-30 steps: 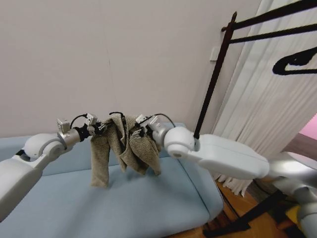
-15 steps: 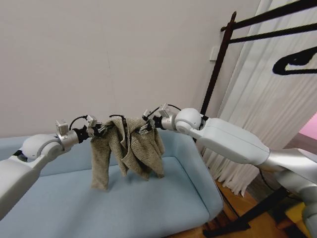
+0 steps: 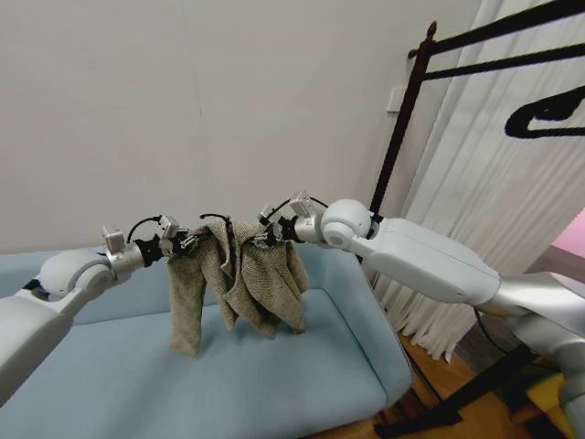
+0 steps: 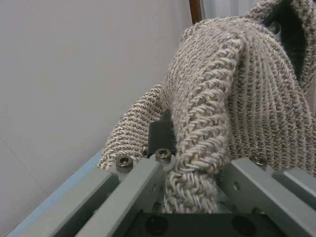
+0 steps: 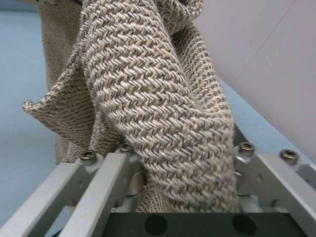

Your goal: Pick up the clothes from the sofa and hang them on the clothes hanger.

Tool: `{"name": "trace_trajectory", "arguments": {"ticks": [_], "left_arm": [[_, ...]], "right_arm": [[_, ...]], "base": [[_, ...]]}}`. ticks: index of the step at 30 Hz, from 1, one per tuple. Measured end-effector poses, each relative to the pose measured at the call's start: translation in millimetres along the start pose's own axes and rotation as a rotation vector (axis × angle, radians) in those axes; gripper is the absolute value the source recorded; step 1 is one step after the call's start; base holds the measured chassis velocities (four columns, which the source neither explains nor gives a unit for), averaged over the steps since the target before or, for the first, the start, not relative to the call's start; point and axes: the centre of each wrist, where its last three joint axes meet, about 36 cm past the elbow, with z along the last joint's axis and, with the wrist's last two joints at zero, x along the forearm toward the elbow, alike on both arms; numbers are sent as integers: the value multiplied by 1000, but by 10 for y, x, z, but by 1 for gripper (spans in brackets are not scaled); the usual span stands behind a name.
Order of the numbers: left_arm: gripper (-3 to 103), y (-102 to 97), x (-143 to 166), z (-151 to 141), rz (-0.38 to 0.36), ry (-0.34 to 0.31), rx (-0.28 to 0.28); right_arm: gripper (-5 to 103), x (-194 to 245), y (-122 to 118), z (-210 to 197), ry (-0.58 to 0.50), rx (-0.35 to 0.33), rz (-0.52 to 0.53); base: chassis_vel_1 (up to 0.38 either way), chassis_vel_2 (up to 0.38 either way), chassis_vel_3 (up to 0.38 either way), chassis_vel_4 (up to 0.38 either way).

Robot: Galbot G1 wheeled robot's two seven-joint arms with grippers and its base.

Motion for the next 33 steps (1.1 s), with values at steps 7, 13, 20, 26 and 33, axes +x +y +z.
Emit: {"name": "trace_trajectory", "arguments": {"ticks": [7,13,20,26,33], "left_arm": [[3,-9,-10,-17,2,-8,-7],[7,-29,-9,-21,-29,-18,-6],[34,-36,-26,-33,-71,-30,2],[56,4,-5,-33,-130,-37,17],[77,4,18,5,-178,-40,32]], "right_arm": [[15,56,104,-31,-22,-17,-2],[3,166,218,-43,-40,-53,21],[3,297,306,-30,-56,-110,53],[3,521,242,-92,-89,-154,66],[3,745,114,-112,-57,-189,19]], "base": [[0,0,0,0],[0,0,0,0],[0,0,0,0],[0,0,0,0],[0,0,0,0]]}}
